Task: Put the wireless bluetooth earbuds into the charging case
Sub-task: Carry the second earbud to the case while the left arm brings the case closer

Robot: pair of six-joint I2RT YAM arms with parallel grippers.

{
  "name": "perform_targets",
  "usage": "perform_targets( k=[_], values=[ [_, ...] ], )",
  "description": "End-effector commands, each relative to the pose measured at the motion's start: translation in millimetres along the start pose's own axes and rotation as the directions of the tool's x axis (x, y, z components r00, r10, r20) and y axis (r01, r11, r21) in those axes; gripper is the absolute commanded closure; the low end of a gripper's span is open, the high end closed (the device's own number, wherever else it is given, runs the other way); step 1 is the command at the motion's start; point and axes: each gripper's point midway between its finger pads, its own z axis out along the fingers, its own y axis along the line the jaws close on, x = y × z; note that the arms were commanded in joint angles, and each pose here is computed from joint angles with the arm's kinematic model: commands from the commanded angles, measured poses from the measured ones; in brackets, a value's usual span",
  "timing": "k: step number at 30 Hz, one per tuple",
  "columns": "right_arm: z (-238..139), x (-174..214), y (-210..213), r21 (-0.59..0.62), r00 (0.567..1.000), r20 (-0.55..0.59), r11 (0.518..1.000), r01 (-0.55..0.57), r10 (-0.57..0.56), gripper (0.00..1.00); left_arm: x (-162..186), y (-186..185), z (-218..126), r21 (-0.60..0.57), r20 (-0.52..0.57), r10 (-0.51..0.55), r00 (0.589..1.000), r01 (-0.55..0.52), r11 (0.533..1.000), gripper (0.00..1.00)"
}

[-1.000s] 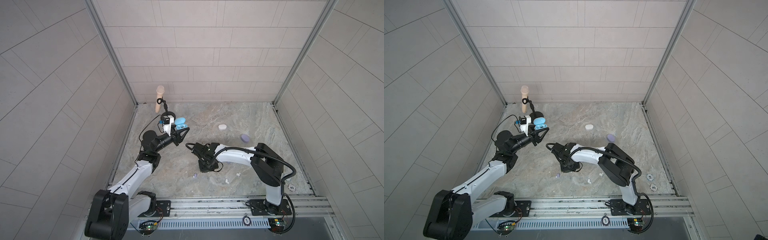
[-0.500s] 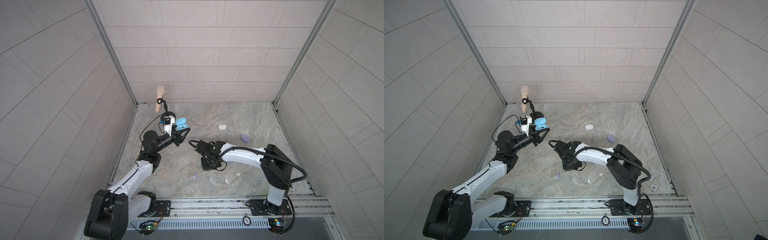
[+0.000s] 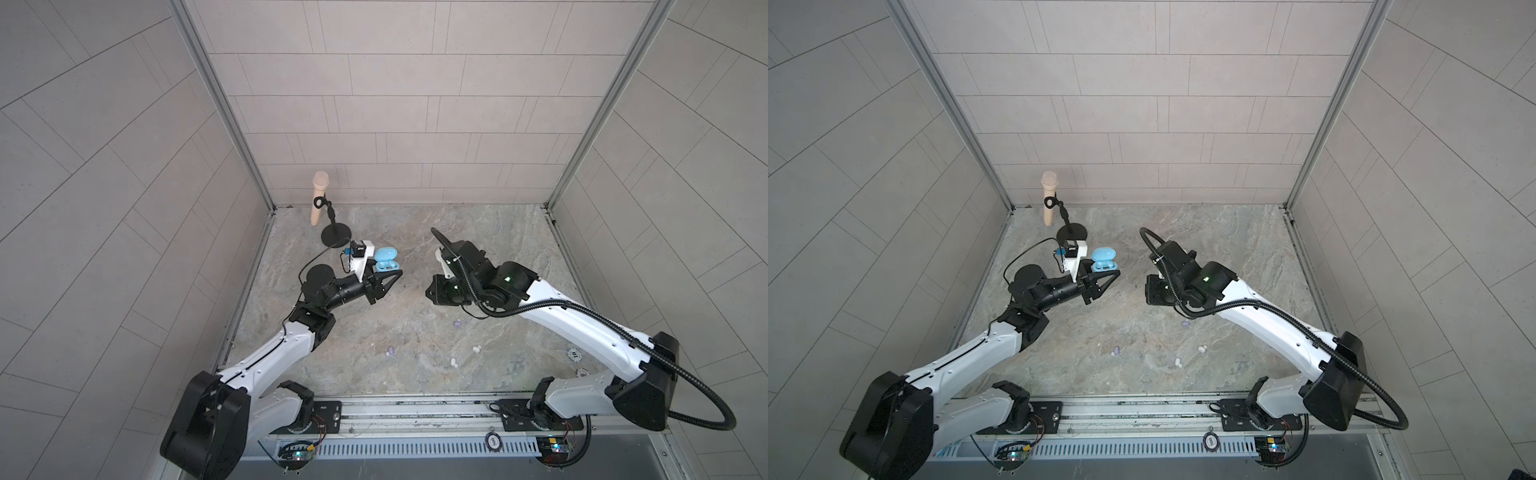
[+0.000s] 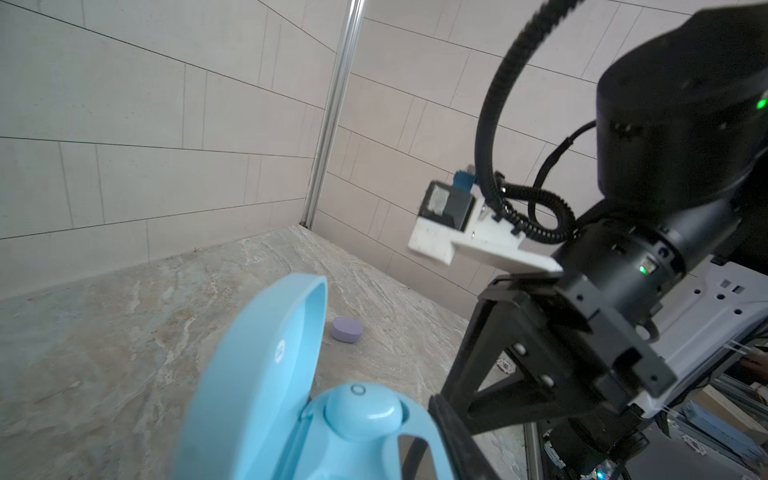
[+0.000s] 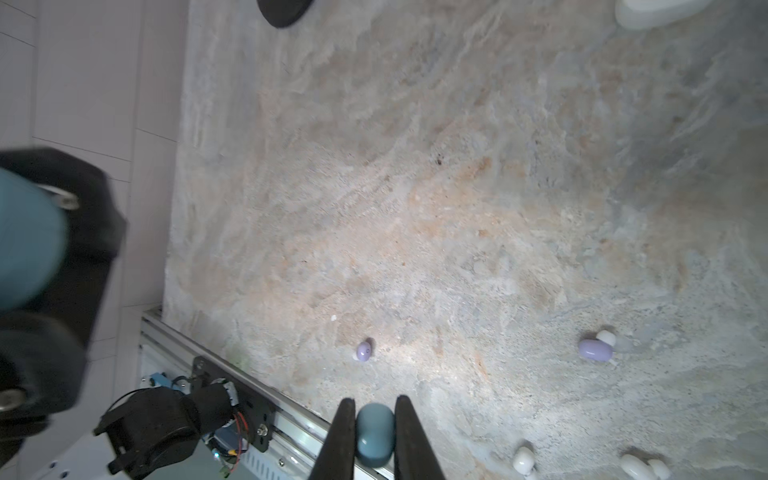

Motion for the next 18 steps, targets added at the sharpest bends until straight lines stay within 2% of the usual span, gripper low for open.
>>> perform_targets(
  k=[1,5,7,8,14,18],
  values=[
    [-35,-19,20,-0.111,0.996,0.083,0.994,-0.008,0.017,1.00,-23,-13,11,0.035,0.053,0.073,0.996,-0.075,0.997,0.97],
    [-66,-37,37,-0.216,0.977,0.213,0.976,0.030,0.017,0.98,-18,-21,22,0.070,0.037,0.093,0.995,-0.096,0.993,0.97],
    [-78,-42,43,-0.250,0.970,0.243,0.968,0.034,0.029,0.98,-19,-20,23,0.076,0.044,0.102,0.994,-0.105,0.992,0.97],
    [-83,-44,46,-0.269,0.967,0.252,0.963,0.036,0.034,0.98,-16,-32,27,0.111,0.042,0.105,0.994,-0.109,0.988,0.97],
    [-99,-51,79,-0.419,0.964,0.255,0.907,0.039,0.076,0.97,-13,-53,36,0.172,0.055,0.169,0.984,-0.176,0.969,0.97],
    [-97,-50,93,-0.466,0.968,0.234,0.884,0.033,0.087,0.97,-19,-66,42,0.194,0.081,0.208,0.975,-0.220,0.956,0.97]
  ],
)
